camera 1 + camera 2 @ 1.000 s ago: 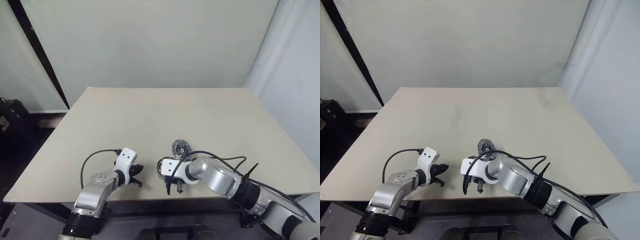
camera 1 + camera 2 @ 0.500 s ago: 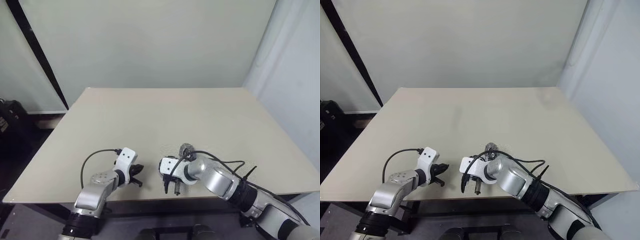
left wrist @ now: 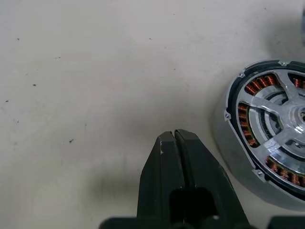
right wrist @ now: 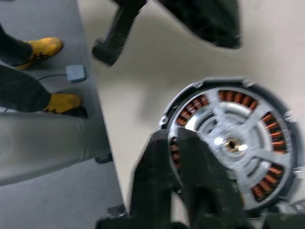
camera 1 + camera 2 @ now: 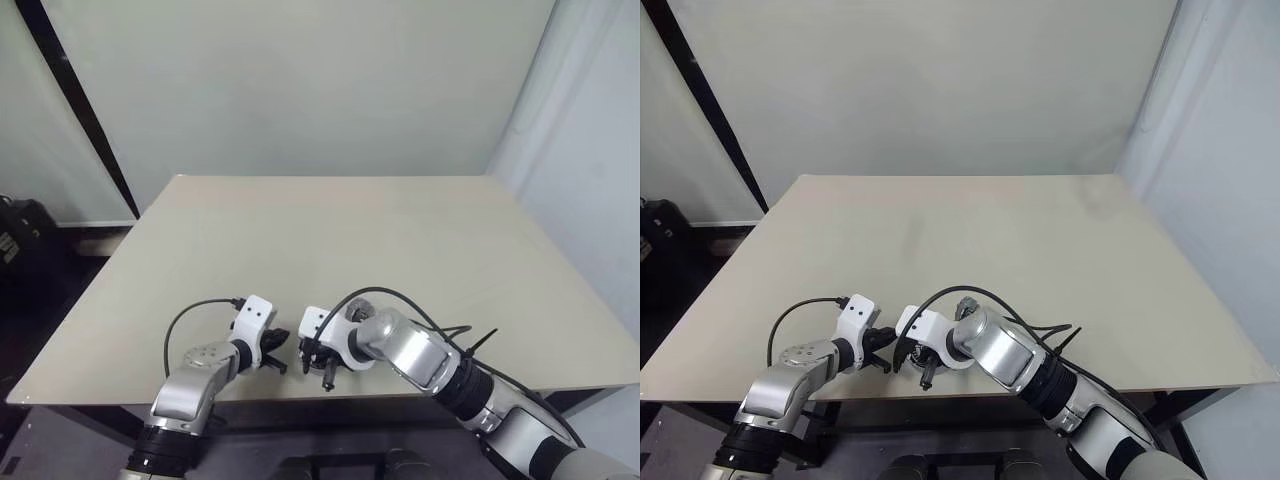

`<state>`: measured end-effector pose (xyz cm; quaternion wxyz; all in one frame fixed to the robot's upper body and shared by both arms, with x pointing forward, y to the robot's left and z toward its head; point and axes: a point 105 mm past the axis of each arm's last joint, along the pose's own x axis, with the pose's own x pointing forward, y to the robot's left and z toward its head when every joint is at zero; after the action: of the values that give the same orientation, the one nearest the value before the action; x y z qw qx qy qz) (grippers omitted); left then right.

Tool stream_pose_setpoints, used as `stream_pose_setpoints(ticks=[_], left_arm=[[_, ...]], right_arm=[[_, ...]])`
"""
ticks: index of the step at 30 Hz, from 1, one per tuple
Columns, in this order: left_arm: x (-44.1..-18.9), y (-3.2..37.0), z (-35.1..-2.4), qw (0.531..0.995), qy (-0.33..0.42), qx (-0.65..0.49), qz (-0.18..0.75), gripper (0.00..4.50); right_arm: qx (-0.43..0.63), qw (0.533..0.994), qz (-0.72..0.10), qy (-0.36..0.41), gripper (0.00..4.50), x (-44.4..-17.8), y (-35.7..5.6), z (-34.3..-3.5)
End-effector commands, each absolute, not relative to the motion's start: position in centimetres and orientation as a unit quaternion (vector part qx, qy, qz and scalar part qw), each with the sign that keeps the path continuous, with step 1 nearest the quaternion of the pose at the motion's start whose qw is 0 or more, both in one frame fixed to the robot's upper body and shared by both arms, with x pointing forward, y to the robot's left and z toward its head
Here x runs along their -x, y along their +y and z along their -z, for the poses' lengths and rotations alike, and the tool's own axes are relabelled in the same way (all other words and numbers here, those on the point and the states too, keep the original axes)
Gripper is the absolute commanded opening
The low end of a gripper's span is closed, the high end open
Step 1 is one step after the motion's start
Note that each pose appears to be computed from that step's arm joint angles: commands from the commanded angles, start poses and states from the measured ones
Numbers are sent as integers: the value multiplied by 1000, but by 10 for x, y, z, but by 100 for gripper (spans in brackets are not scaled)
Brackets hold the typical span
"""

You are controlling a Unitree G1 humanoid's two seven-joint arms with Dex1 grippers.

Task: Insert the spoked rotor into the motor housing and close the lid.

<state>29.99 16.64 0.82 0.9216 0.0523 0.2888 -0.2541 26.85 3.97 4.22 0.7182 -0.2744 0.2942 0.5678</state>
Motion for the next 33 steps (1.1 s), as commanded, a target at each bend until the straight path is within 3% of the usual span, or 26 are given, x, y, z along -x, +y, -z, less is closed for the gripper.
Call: stream_pose_setpoints(ticks=[1,7,14,17,26,33], left_arm=[[-305,163,-22,927,262,-58,262,0],[-300,170,-27,923,265,-49,276,0],[-291,183,-32,921,267,-30,283,0],[-286,185,-32,918,269,-23,291,0],[-271,188,-28,905,280,-12,320,0],[-269,190,-30,903,285,-16,322,0]], right_arm=[[268,732,-567,267,148,-273,44,-59],[250,753,-565,226,361,-277,46,-93],[248,827,-482,147,361,-323,11,-153],[282,845,-432,143,361,-345,-19,-159],[351,837,-381,176,361,-366,-76,-124],[342,825,-404,201,361,-354,-73,-90]])
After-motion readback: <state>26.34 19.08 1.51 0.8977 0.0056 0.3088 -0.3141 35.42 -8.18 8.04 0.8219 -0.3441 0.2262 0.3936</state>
